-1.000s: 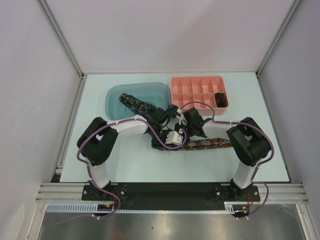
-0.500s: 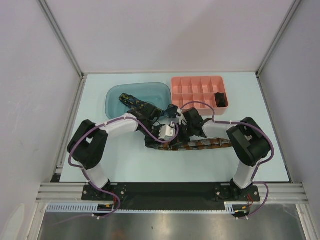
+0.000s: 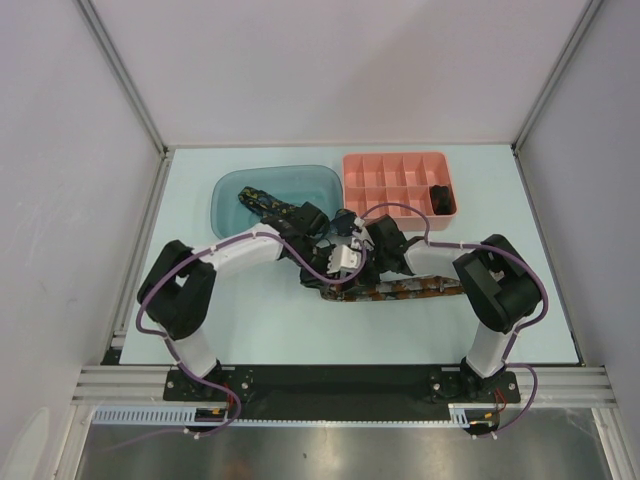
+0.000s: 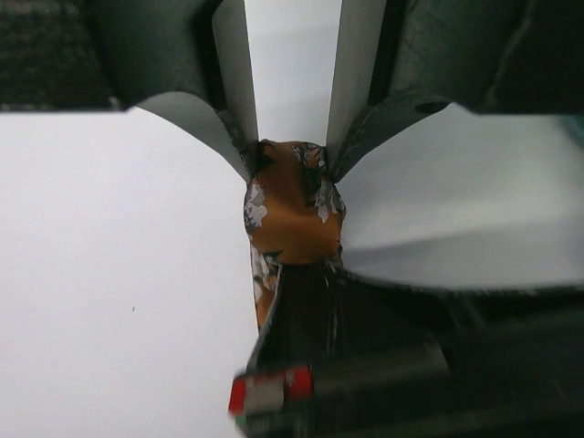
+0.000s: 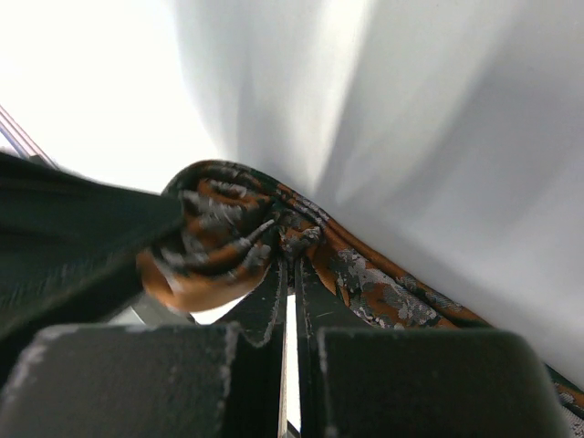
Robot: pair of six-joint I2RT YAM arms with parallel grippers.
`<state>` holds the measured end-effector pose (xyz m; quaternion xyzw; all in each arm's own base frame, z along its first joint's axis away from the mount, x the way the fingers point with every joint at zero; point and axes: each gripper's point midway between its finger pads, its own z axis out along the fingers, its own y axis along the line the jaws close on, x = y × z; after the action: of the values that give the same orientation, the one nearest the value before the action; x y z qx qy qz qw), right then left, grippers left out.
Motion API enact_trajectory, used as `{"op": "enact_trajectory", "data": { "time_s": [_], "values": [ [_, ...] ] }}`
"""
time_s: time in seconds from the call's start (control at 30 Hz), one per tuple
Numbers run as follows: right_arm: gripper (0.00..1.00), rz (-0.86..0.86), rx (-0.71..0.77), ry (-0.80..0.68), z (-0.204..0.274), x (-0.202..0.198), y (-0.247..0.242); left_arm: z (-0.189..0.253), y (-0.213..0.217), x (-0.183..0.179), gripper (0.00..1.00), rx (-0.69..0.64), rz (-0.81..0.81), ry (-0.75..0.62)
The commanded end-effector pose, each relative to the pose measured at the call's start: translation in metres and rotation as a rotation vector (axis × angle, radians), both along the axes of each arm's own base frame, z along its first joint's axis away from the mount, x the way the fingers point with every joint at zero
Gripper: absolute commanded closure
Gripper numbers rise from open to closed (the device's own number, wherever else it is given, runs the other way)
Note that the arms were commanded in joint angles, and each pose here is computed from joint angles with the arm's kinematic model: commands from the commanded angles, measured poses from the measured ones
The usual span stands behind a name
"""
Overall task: Roll the ties
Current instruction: Roll the tie at the center of the board.
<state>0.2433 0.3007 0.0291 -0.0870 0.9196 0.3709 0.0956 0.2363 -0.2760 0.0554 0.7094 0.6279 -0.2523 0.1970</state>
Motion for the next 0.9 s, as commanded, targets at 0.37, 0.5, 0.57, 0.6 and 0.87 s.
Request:
{"op": "enact_trajectory", "data": {
  "time_s": [0.37, 0.5, 0.57, 0.6, 0.87],
  "values": [
    [0.97, 0.009, 0.051, -0.023, 0.015, 0.001, -0.001, -0.032, -0.025, -0.005, 0.58, 0.089, -0.048, 0.017],
    [0.83, 0.022, 0.074, -0.005, 0.029, -0.001, -0.013, -0.039, -0.019, -0.008, 0.59, 0.118, -0.057, 0.027],
    [0.78, 0.011, 0.094, -0.009, 0.039, 0.003, -0.019, -0.041, -0.018, -0.009, 0.6, 0.127, -0.062, 0.031],
    [0.73, 0.016, 0.109, -0.001, 0.043, 0.002, -0.02, -0.042, -0.017, -0.009, 0.6, 0.13, -0.064, 0.031],
    [0.6, 0.01, 0.187, 0.022, 0.056, -0.005, -0.012, -0.042, -0.017, -0.009, 0.6, 0.13, -0.066, 0.033]
  ]
}}
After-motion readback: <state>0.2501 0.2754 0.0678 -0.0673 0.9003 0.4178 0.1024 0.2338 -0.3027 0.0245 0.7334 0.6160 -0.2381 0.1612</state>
